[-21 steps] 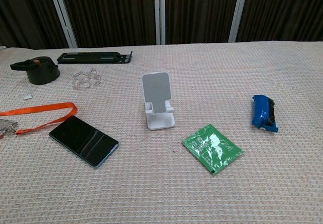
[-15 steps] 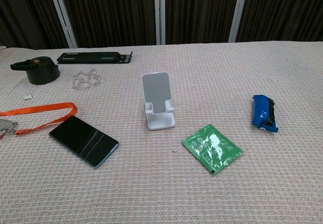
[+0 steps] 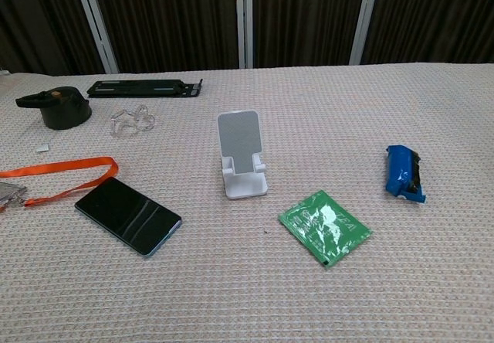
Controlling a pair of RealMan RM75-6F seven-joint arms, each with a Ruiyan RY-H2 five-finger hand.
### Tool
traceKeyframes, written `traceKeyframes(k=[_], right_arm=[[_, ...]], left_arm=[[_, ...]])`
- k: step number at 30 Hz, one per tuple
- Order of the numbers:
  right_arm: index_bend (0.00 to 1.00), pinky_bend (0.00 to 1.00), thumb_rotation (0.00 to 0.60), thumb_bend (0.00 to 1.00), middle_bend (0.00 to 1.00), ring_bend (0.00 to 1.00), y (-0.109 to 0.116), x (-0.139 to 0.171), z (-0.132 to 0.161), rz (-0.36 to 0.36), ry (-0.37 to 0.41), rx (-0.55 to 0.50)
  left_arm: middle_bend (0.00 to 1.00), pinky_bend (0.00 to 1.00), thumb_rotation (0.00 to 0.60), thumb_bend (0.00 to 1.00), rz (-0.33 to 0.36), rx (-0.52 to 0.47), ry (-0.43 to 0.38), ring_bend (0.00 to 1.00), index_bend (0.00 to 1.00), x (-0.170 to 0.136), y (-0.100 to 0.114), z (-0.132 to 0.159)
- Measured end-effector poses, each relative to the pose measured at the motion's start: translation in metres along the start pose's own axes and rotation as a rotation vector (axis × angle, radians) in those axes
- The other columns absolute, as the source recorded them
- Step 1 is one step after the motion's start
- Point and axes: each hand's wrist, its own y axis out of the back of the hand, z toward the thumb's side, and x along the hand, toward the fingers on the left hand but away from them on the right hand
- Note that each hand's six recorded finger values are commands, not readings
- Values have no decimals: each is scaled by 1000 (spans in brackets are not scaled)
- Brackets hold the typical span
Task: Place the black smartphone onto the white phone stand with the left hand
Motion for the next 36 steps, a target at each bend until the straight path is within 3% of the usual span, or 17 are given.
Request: traceKeyframes(k=[4, 10, 16, 22, 36], right_arm=[[0, 0, 600, 0, 0, 0, -4, -4, -3, 17, -17, 3], [0, 0, 600, 0, 0, 0, -6, -8, -8, 21, -44, 14], [0, 0, 600, 0, 0, 0, -9, -10, -17, 31, -76, 31], [0, 0, 600, 0, 0, 0, -11, -12, -21, 34, -92, 37], [0, 0, 600, 0, 0, 0, -11, -14, -25, 36, -104, 37]], left_arm=[[0, 32, 600, 0, -112, 62, -116, 0, 14, 37, -30, 22], [8, 138, 600, 0, -233, 222, -284, 68, 116, 90, -72, 56], [52, 181, 600, 0, -255, 303, -382, 114, 165, 118, -93, 86], [60, 218, 600, 0, -269, 337, -446, 130, 172, 126, -107, 107], [108, 303, 600, 0, -288, 353, -493, 200, 230, 127, -122, 124]])
